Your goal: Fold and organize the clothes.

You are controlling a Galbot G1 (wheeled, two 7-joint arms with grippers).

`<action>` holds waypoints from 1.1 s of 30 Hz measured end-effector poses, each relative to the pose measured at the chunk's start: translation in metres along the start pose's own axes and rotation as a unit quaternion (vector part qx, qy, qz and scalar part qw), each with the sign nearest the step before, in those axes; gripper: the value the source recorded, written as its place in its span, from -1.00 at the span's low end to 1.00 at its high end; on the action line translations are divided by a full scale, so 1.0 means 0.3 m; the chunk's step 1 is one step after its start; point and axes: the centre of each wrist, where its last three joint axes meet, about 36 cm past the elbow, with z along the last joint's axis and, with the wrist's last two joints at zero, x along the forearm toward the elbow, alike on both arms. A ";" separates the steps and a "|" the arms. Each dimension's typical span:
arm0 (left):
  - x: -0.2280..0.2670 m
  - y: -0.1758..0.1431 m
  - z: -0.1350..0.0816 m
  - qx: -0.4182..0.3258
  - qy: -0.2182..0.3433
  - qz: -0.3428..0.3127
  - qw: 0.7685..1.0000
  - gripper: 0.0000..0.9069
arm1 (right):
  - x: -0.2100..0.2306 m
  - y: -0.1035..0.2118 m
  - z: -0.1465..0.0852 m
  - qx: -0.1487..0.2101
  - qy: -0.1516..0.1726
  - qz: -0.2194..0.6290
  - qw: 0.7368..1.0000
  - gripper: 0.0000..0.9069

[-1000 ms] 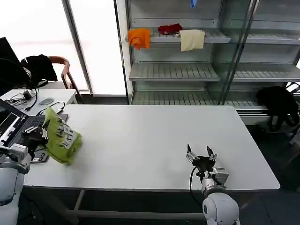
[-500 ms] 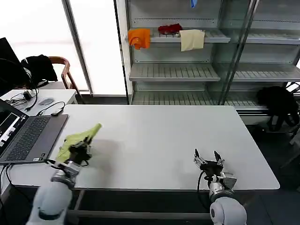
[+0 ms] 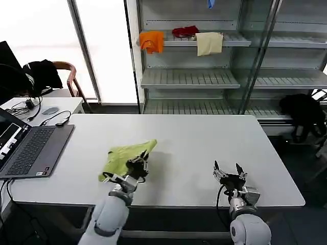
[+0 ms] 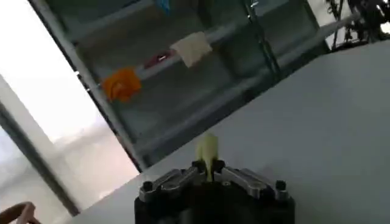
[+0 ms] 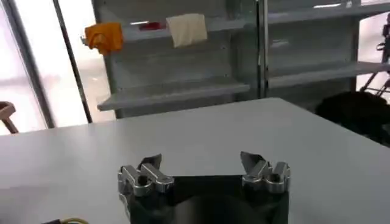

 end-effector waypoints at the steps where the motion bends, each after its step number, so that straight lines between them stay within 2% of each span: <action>1: -0.018 -0.018 -0.010 0.009 -0.004 0.003 1.000 -0.96 | 0.001 0.000 -0.004 0.001 -0.001 0.000 1.000 1.00; 2: -0.036 -0.036 -0.020 0.017 -0.008 0.006 1.000 -0.96 | 0.001 0.000 -0.006 0.002 -0.001 0.000 1.000 1.00; 3: -0.055 -0.056 -0.028 0.026 -0.010 0.009 1.000 -0.69 | 0.000 -0.001 -0.008 0.003 -0.001 0.000 1.000 1.00; 4: -0.073 -0.073 -0.035 0.034 -0.013 0.011 0.999 1.00 | -0.001 -0.002 -0.010 0.004 -0.001 0.000 1.000 1.00; 11: -0.155 -0.203 -0.094 0.075 -0.029 0.038 0.996 1.00 | -0.015 0.010 -0.018 0.000 0.003 -0.011 1.000 1.00; 17: -0.178 -0.235 -0.166 0.095 -0.048 0.052 0.993 1.00 | -0.036 0.043 -0.027 -0.018 0.009 -0.031 0.999 1.00; 21: -0.158 -0.204 -0.222 0.109 -0.066 0.051 0.991 1.00 | -0.054 0.076 -0.033 -0.039 0.019 -0.053 0.998 1.00; 25: -0.123 -0.140 -0.247 0.119 -0.082 0.043 0.989 1.00 | -0.075 0.105 -0.035 -0.065 0.034 -0.077 0.994 1.00; 28: -0.097 -0.075 -0.237 0.124 -0.086 0.025 0.988 1.00 | -0.095 0.135 -0.028 -0.087 0.048 -0.098 0.990 1.00; 33: -0.053 0.036 -0.175 0.132 -0.077 -0.012 0.988 1.00 | -0.127 0.188 -0.003 -0.116 0.073 -0.125 0.983 1.00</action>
